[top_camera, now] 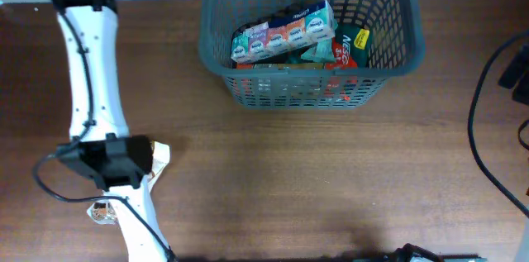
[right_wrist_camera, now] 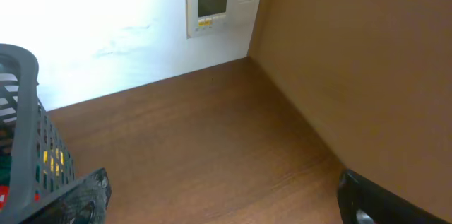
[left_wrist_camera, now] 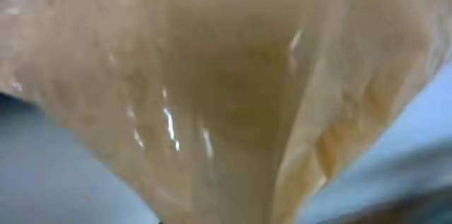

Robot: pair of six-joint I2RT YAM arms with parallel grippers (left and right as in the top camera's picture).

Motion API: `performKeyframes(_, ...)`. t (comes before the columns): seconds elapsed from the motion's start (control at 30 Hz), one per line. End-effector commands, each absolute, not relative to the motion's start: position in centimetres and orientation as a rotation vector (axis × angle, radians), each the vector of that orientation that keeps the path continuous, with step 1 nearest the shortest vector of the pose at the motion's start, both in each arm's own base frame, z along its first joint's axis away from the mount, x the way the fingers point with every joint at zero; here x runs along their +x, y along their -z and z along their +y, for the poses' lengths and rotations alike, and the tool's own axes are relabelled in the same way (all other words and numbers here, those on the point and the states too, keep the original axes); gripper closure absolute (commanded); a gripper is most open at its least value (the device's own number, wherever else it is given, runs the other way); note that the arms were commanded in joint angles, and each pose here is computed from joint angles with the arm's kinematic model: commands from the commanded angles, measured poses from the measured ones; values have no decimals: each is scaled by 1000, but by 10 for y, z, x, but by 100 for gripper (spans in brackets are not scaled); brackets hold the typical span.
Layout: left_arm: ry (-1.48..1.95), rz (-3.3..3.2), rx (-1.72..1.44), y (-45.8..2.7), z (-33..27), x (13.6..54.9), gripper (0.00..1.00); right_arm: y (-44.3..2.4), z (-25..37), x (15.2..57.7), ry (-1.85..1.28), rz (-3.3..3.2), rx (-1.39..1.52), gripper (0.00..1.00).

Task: Pack container
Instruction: 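Carry the tan pouch into the basket with the left gripper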

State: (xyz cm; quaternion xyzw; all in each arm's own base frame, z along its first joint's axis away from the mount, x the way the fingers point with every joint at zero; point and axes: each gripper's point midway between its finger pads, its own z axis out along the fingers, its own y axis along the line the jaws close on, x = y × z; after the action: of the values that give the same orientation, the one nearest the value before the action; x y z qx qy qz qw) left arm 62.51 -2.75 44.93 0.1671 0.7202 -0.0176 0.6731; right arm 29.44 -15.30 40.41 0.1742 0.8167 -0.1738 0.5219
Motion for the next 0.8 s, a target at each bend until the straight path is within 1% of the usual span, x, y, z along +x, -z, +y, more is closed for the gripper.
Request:
performKeyframes(0.0, 312, 1311, 771, -504, -138, 572, 98, -404, -150, 296, 406, 1956, 408, 1)
performKeyframes(0.07, 374, 1269, 845, -502, -174, 561, 99, -404, -150, 296, 406, 1956, 408, 1)
performKeyframes(0.13, 432, 1262, 940, -484, -210, 552, 98, -404, -150, 296, 406, 1954, 408, 1)
performKeyframes(0.27, 529, 1366, 1159, -405, -279, 535, 98, -405, -151, 298, 406, 1951, 407, 1)
performKeyframes(0.37, 583, 1453, 1363, -331, -318, 513, 98, -405, -150, 298, 402, 1952, 405, 1)
performKeyframes(0.47, 586, 1548, 1482, -276, -332, 503, 98, -404, -150, 299, 399, 1952, 403, 1)
performKeyframes(0.53, 579, 1618, 1525, -247, -334, 501, 99, -404, -149, 299, 395, 1952, 400, 1)
performKeyframes(0.63, 589, 1717, 1553, -211, -332, 500, 98, -404, -146, 301, 373, 1953, 385, 1)
performKeyframes(0.67, 600, 1736, 1557, -204, -331, 500, 96, -404, -146, 301, 373, 1953, 385, 1)
performKeyframes(0.7, 605, 1748, 1558, -199, -331, 501, 86, -404, -146, 301, 373, 1953, 385, 1)
performKeyframes(0.73, 606, 1751, 1558, -198, -330, 501, 59, -404, -146, 301, 373, 1953, 385, 1)
performKeyframes(0.77, 604, 1752, 1556, -198, -329, 502, 36, -405, -146, 301, 374, 1951, 385, 1)
